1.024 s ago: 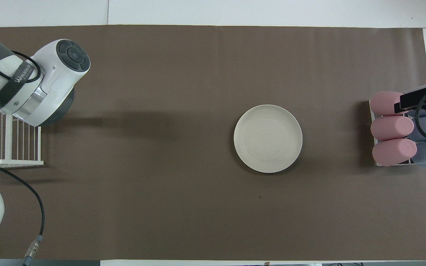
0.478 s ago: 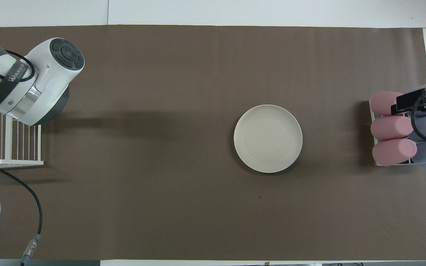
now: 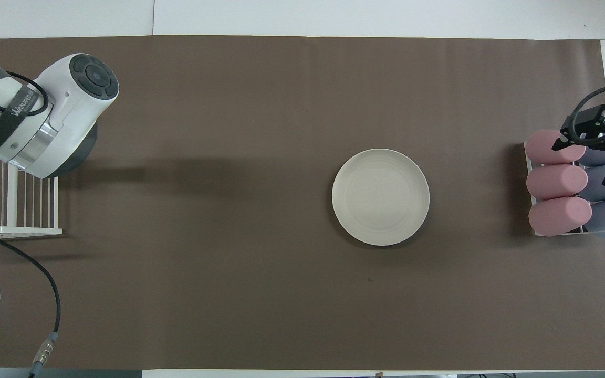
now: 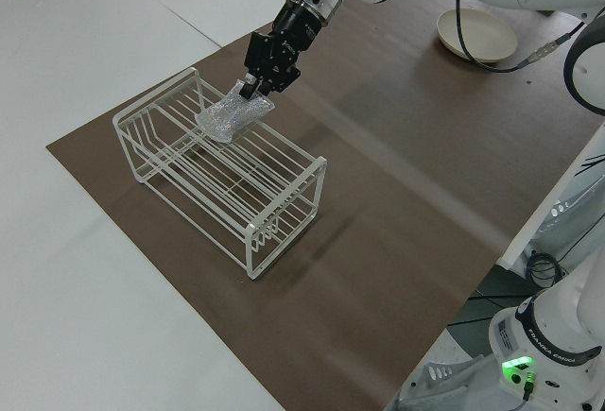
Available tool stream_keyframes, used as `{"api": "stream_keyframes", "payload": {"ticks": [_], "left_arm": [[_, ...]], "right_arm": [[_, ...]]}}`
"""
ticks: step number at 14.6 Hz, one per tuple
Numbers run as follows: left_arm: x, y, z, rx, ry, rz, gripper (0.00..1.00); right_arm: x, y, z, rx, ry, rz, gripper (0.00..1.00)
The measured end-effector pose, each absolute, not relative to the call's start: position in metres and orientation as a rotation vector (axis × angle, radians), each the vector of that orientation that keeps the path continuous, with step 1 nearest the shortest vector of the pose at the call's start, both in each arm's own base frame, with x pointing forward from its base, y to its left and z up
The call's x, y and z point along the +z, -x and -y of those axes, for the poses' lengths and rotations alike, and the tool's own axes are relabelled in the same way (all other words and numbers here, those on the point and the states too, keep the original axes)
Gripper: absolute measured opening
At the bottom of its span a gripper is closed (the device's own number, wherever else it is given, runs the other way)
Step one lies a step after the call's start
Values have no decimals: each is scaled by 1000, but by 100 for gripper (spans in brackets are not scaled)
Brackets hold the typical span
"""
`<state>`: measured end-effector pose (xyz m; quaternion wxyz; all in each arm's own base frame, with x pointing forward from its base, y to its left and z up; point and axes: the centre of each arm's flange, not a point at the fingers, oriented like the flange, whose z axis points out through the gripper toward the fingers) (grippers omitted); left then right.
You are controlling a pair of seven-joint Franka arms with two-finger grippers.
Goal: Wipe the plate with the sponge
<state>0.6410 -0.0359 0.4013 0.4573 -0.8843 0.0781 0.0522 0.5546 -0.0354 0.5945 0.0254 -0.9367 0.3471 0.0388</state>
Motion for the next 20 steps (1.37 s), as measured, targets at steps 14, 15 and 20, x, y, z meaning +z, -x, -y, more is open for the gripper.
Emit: {"api": "stream_keyframes", "payload": {"ticks": [14, 15, 20], "left_arm": [[464, -653, 31, 29, 2236, -50, 4], [483, -653, 33, 27, 2291, 0, 4], [542, -639, 53, 109, 2615, 147, 4]], "right_arm": [[591, -550, -26, 159, 2354, -2021, 100], [590, -550, -28, 162, 2320, -2063, 100], [589, -549, -61, 142, 2291, -2083, 100]]}}
